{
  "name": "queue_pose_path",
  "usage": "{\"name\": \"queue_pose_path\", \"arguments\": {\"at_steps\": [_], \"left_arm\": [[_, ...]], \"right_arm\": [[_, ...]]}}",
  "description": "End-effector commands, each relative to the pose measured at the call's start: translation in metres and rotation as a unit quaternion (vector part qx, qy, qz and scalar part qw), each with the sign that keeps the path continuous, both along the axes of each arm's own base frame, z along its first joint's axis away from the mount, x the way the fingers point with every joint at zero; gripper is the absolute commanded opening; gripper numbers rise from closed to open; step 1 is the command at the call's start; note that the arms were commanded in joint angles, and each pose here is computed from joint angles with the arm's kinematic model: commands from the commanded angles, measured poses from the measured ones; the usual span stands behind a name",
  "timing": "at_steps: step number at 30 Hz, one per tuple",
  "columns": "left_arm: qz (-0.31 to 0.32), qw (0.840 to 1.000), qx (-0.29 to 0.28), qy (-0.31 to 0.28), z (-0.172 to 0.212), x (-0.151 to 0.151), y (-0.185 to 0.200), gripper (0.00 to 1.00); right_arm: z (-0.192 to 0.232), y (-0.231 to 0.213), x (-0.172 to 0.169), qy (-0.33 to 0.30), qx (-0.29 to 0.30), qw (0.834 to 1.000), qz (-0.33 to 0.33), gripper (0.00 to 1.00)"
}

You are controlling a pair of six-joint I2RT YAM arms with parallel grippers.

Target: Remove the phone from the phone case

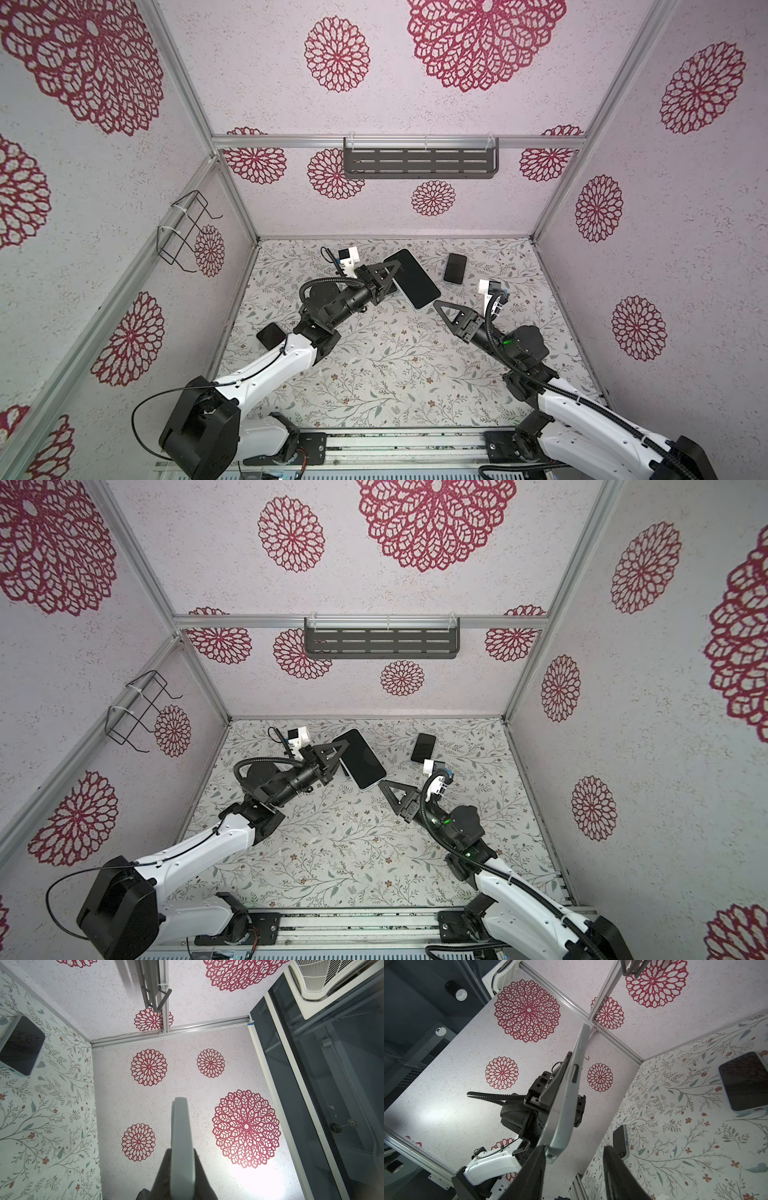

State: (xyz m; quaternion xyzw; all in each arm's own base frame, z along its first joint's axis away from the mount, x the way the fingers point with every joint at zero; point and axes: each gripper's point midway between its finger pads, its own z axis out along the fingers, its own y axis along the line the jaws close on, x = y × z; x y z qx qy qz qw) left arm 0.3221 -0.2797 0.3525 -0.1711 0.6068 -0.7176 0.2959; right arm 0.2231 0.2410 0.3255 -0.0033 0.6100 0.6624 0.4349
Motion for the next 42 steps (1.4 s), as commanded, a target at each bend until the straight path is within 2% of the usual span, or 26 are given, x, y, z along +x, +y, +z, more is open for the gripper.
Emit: {"name": "queue_pose_path", "arguments": {"at_steps": [1,17,26,42], "left_arm": [[-0.008,0.999,-0.026,-0.047,0.028,-0.008,-0.003,0.00],[-0.012,0.997,-0.045,-0.062,0.039,-0.015,-0.004,0.00],[-0.027,0.997,-0.041,-0.061,0.032,-0.020,-0.013,0.00],[-0.056,0.997,-0.041,-0.035,-0.008,-0.023,-0.033,0.00]], "right_arm": [[0.022,-0.002,-0.006,-0.030,0.028,0.999,0.008,0.47],[0.002,-0.001,0.000,-0.011,0.019,1.000,0.002,0.43],[0.011,0.001,0.001,-0.020,0.022,1.000,0.003,0.41],[0.005,-0.008,0.007,-0.002,0.031,0.999,-0.008,0.12]]}}
